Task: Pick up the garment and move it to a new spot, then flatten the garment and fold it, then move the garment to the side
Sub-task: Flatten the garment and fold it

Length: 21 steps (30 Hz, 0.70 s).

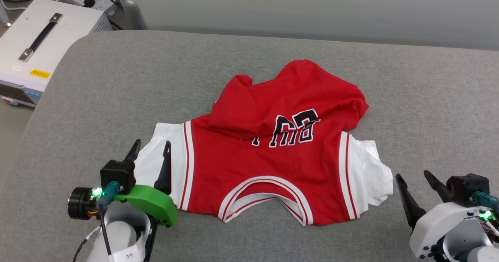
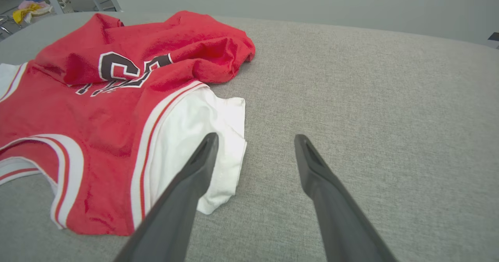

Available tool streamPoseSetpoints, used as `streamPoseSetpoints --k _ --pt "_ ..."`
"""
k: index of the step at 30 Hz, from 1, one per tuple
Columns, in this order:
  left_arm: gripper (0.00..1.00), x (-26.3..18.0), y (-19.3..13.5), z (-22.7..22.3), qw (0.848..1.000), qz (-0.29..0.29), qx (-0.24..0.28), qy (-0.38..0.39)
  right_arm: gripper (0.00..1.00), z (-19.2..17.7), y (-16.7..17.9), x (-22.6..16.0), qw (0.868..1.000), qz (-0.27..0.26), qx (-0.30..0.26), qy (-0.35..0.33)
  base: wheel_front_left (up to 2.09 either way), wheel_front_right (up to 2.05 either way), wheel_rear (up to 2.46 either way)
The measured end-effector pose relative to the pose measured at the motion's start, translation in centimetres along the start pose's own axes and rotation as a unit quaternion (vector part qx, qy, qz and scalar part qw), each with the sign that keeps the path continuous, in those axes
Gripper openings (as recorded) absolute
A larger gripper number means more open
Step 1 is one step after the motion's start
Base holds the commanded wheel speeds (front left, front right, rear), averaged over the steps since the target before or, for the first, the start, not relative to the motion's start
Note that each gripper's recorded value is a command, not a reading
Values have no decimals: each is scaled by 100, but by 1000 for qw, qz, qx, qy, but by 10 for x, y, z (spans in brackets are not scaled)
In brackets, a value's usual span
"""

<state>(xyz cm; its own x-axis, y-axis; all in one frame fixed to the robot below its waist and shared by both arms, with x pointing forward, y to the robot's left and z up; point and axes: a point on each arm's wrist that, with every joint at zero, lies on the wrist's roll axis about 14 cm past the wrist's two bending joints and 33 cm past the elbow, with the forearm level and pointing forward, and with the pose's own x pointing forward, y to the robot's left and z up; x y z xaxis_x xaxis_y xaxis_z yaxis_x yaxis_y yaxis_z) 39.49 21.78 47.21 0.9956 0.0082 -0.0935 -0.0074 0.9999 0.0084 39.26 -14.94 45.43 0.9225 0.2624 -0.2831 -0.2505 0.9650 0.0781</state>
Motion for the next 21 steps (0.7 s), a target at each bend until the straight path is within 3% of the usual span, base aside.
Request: streamPoseSetpoints --k 5,14,21 --pt "100 -8 -14 27 998 -18 -7 -58 100 -16 12 5 994 40 -26 94 0 0 0" --pt "100 -23 -13 33 997 -14 -10 -73 100 -22 19 23 968 64 -56 236 0 0 0" --pt "100 -28 -3 25 998 3 -9 -62 100 -47 18 34 937 62 -52 341 0 0 0"
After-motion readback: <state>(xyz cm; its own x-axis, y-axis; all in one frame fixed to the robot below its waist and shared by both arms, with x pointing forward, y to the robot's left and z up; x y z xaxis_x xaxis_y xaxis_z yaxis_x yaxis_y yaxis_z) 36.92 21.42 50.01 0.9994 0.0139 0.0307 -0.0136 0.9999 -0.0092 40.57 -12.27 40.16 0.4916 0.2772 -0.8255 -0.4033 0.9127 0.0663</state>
